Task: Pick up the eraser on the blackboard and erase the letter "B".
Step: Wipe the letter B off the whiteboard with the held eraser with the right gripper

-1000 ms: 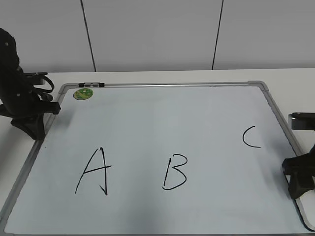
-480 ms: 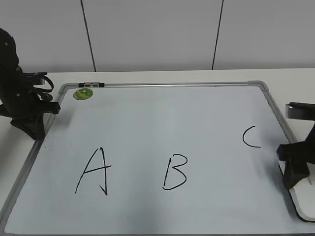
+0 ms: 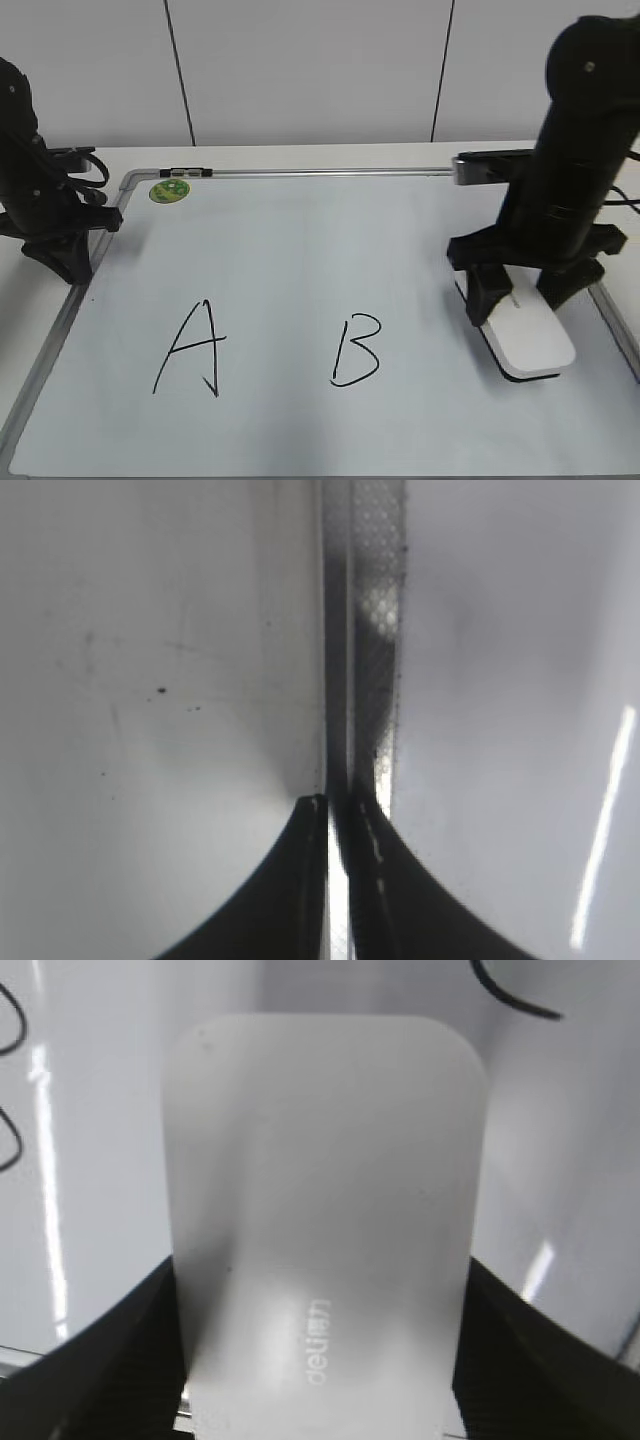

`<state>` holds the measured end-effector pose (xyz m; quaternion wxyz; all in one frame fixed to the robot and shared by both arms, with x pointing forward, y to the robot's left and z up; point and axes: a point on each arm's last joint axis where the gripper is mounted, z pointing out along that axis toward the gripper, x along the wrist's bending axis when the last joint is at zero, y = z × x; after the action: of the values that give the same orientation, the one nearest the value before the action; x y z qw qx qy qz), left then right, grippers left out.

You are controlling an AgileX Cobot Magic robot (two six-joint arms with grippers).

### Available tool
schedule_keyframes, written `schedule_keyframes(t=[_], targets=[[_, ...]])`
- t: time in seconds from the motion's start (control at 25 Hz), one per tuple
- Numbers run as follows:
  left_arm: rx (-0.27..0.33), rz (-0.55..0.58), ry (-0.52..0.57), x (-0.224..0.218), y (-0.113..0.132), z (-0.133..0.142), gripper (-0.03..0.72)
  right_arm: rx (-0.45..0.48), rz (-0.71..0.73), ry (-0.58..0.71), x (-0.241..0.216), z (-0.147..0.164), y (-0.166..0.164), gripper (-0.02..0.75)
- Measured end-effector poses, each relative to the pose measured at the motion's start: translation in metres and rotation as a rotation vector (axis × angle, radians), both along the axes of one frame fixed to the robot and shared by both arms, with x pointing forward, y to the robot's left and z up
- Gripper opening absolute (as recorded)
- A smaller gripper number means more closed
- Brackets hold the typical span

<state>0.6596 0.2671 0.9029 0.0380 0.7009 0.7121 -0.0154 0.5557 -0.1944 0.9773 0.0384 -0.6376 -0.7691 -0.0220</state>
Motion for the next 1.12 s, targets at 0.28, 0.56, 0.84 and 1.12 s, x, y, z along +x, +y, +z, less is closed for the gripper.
schedule_keyframes(t=[0.28,0.56,0.84,1.12], targets=[[0.0,0.0,0.0,0.0,0.0,0.0,0.034,-0.009,0.107,0.032,0.021,-0.01,0.053,0.518],[0.0,0.0,0.0,0.0,0.0,0.0,0.035,-0.076,0.189,0.042,0.028,-0.036,0.096,0.518],[0.0,0.0,0.0,0.0,0.0,0.0,0.036,-0.082,0.186,0.044,0.033,-0.045,0.102,0.518],[-0.006,0.002,0.0,0.0,-0.001,0.0,0.036,-0.068,0.177,0.006,0.037,-0.049,0.105,0.518]])
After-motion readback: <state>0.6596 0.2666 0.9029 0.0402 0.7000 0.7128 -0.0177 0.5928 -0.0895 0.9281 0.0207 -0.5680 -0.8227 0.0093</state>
